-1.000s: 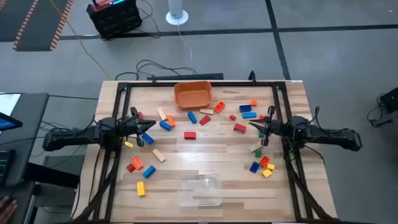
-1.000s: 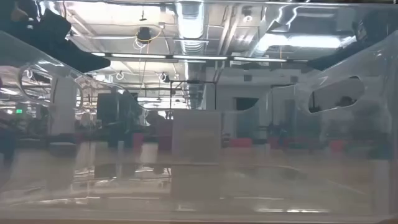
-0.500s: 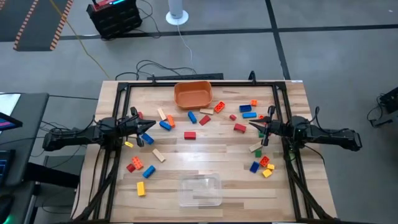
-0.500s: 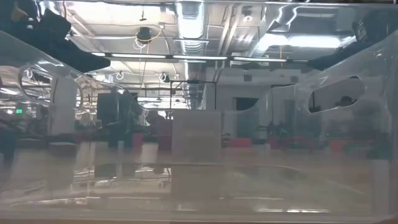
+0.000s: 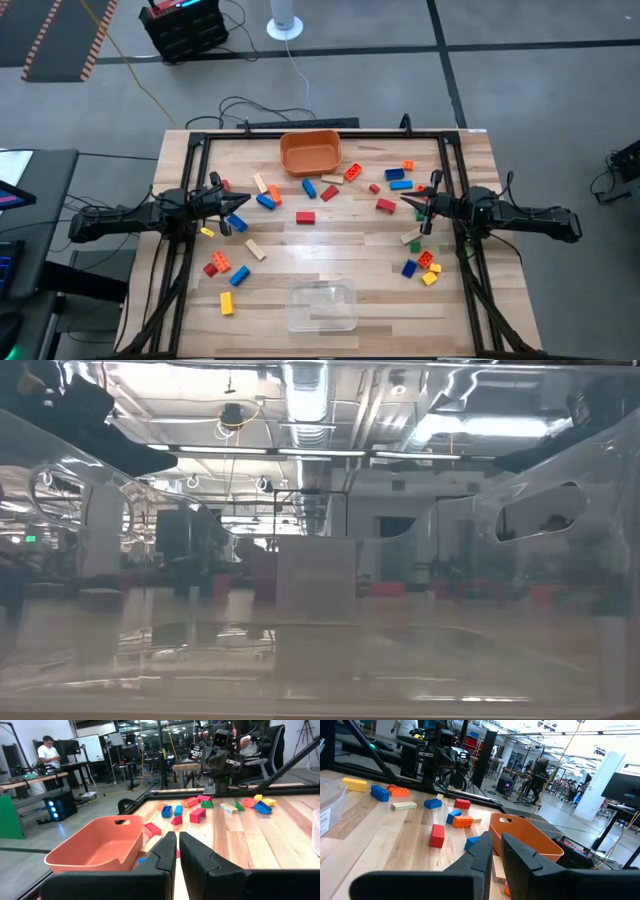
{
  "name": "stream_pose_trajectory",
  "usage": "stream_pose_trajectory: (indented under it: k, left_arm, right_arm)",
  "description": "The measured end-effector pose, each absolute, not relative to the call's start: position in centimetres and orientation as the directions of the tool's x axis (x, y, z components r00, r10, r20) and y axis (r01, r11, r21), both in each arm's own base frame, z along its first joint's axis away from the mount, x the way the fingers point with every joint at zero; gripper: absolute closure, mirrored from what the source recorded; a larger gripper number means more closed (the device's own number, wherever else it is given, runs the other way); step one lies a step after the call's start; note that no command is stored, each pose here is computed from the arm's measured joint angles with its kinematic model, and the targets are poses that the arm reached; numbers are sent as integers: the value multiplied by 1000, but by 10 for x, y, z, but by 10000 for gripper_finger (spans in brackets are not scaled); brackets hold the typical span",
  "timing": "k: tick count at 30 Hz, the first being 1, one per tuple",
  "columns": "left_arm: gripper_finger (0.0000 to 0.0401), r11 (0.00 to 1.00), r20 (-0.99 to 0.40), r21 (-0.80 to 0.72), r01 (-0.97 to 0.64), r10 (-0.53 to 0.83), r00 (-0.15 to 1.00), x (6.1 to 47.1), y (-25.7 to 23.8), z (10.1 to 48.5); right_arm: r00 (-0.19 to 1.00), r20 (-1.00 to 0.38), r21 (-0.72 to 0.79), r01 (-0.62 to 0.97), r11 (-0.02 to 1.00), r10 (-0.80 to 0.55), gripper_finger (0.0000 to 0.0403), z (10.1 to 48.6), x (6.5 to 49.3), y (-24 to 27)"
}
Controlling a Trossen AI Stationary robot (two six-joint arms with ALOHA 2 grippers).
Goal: Sort blocks by size
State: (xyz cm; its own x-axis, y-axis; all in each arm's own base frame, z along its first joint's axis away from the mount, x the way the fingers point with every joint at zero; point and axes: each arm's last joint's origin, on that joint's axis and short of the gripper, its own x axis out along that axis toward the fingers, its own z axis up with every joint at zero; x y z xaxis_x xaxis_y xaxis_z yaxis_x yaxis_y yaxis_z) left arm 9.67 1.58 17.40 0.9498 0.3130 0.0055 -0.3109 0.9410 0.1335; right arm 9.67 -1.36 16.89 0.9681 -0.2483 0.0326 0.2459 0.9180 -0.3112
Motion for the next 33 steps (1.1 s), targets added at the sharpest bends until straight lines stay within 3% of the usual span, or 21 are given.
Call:
stream_pose_trajectory:
  k: [16,24,33]
  left_arm:
    - [385,941,10,130,-311,313,950,97,16,174]
    - [385,950,14,-27,-312,312,950,97,16,175]
    - [385,946,15,-39,-322,322,946,97,16,175]
  right_arm:
    - [968,33,-311,246,918,-248,330,169,97,-14]
    - [968,33,-311,246,918,-249,330,169,97,-14]
    - [966,49,-308,258,916,-256,330,171,97,-14]
